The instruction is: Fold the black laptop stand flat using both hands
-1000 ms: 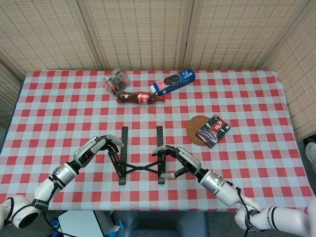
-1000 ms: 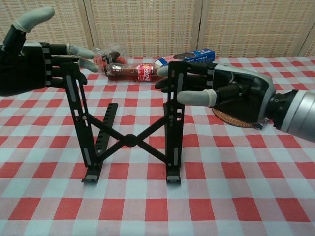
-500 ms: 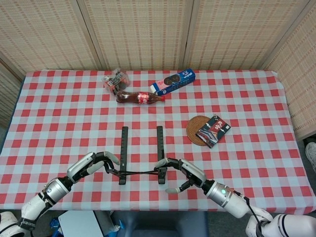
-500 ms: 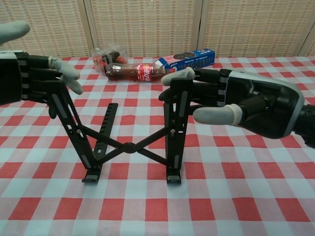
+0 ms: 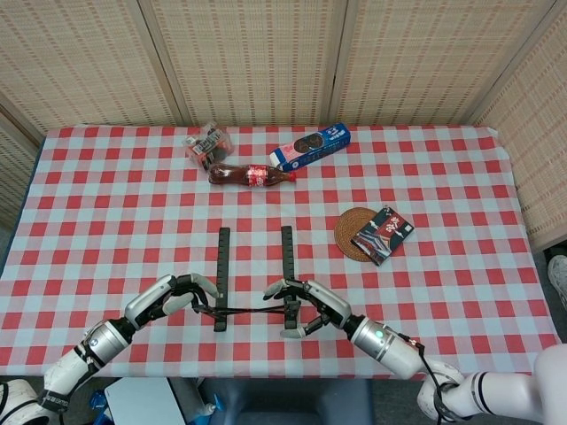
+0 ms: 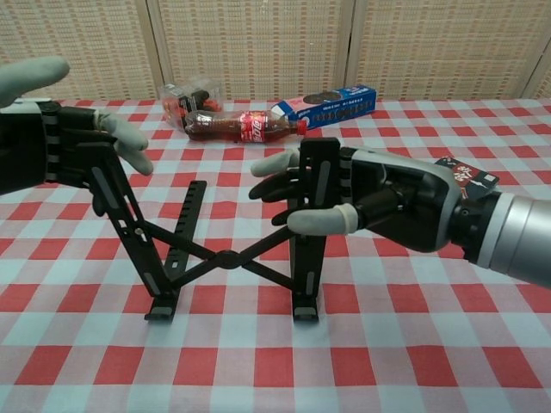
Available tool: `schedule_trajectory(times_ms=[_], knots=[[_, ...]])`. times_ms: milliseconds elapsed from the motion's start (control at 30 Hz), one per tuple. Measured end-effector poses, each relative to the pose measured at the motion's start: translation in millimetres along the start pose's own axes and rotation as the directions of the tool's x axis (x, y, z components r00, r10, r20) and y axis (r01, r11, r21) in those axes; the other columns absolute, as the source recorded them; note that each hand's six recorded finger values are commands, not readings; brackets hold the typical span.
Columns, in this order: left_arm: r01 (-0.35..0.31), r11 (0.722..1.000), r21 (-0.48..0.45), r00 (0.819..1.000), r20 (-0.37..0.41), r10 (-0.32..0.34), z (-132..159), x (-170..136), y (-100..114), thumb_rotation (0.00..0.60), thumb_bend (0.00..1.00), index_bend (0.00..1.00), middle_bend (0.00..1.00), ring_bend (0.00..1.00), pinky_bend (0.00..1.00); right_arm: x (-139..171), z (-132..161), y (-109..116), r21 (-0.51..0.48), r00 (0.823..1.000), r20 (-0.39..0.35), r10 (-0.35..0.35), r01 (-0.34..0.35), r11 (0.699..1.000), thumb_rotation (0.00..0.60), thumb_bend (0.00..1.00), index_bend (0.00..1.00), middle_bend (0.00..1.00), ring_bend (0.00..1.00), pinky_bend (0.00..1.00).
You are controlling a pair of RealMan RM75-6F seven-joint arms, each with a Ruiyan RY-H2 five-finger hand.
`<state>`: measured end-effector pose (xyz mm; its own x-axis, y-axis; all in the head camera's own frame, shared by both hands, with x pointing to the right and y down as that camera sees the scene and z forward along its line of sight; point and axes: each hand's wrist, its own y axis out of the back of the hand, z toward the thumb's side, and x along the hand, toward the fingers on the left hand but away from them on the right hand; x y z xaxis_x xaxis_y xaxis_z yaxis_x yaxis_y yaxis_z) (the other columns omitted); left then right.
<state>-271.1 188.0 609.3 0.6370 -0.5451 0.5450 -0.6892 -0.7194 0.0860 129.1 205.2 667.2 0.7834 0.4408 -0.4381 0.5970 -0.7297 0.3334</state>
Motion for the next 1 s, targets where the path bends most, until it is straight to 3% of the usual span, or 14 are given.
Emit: schedule_trajectory(times_ms=[267,567,667,767,1000], knots=[[-0.007,1.000,-0.002,1.000,-0.002,0.007,-0.7,-1.4,1.9,0.187,0.18,0.35,0.37,0.41,0.48,0.5,-18.1,-8.6,-0.070,0.999,0.051,0.016,-0.012,0.997,0.600,0.14,0.28,0.30,0.15,0.18],[-0.014,1.000,-0.013,1.000,0.010,0.014,-2.2,5.0,2.0,0.194,0.18,0.34,0.37,0.41,0.46,5.3,-19.3,-12.8,-0.141,0.997,0.066,0.028,-0.018,0.990,0.600,0.16,0.28,0.30,0.15,0.18],[-0.028,0.999,-0.023,0.999,0.019,0.028,-5.8,11.2,3.4,0.164,0.18,0.34,0.37,0.40,0.37,6.7,-16.9,-12.2,-0.135,0.998,0.059,0.026,-0.018,0.991,0.600,0.16,0.28,0.30,0.15,0.18],[-0.043,0.998,-0.036,0.999,0.024,0.043,-11.6,19.4,4.3,0.124,0.18,0.34,0.37,0.39,0.37,8.1,-14.8,-12.0,-0.132,0.998,0.054,0.025,-0.017,0.991,0.600,0.16,0.28,0.30,0.15,0.18],[-0.039,0.996,-0.086,0.999,0.008,0.040,-29.1,36.1,-5.0,0.124,0.18,0.32,0.37,0.38,0.37,10.1,-7.1,-12.0,-0.125,0.999,0.032,0.016,-0.012,0.992,0.600,0.16,0.28,0.30,0.15,0.18]])
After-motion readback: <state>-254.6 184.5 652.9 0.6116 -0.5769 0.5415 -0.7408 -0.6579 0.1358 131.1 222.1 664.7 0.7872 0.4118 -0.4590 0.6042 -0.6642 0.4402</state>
